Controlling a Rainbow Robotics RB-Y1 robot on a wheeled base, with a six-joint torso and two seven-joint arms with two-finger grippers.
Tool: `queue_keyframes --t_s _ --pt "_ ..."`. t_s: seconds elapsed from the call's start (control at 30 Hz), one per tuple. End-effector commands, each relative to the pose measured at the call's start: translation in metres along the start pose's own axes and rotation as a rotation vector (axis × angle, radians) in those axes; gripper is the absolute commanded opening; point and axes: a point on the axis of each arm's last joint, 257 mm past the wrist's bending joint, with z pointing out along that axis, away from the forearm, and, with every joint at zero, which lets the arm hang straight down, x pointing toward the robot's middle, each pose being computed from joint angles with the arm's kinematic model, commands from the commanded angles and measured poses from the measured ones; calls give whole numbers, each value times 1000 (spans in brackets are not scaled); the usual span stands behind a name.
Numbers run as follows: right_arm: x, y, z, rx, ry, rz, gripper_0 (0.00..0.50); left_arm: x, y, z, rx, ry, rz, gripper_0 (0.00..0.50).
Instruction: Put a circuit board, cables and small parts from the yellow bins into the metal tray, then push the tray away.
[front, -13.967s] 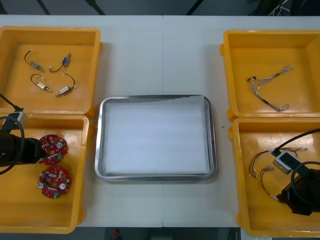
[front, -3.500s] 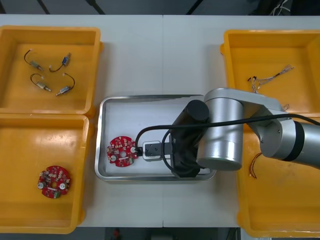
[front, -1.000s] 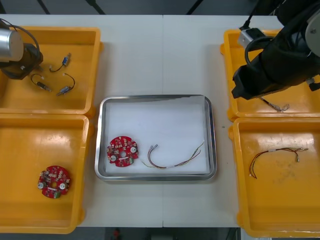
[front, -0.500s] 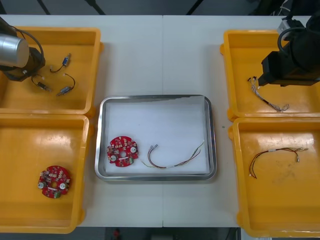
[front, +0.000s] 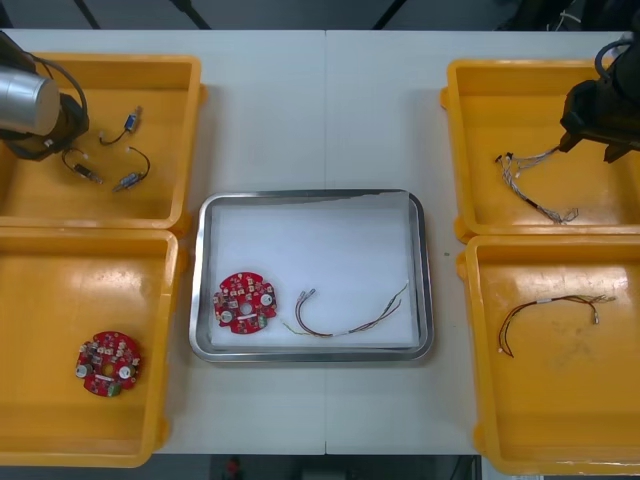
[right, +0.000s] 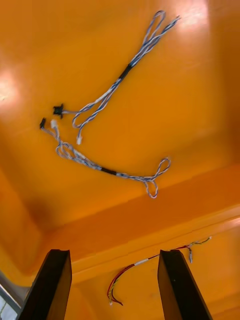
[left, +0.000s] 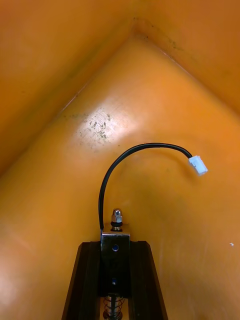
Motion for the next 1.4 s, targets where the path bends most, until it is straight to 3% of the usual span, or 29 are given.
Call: queue_keyframes --t_s 0.03,0.1,0.3,0.5,0.73,0.93,1.4 --pt "-32 14 -23 -31 -58 126 500 -25 6 -27 -53 19 -49 0" --pt "-42 16 -20 -25 -72 163 500 -32 6 -44 -69 51 -54 0" --pt "-61 19 -7 -9 -98 251 500 -56 9 -90 -102 89 16 0" --pt "-77 29 4 -70 -130 403 500 -65 12 -133 -123 135 22 0" --pt "-92 39 14 -160 -128 593 500 -48 -5 -174 -89 231 -8 0" --pt "-102 37 31 -180 -111 716 500 -22 -26 -192 -51 299 -52 0" --pt "-105 32 69 -187 -95 783 500 48 -60 -224 32 320 -90 0"
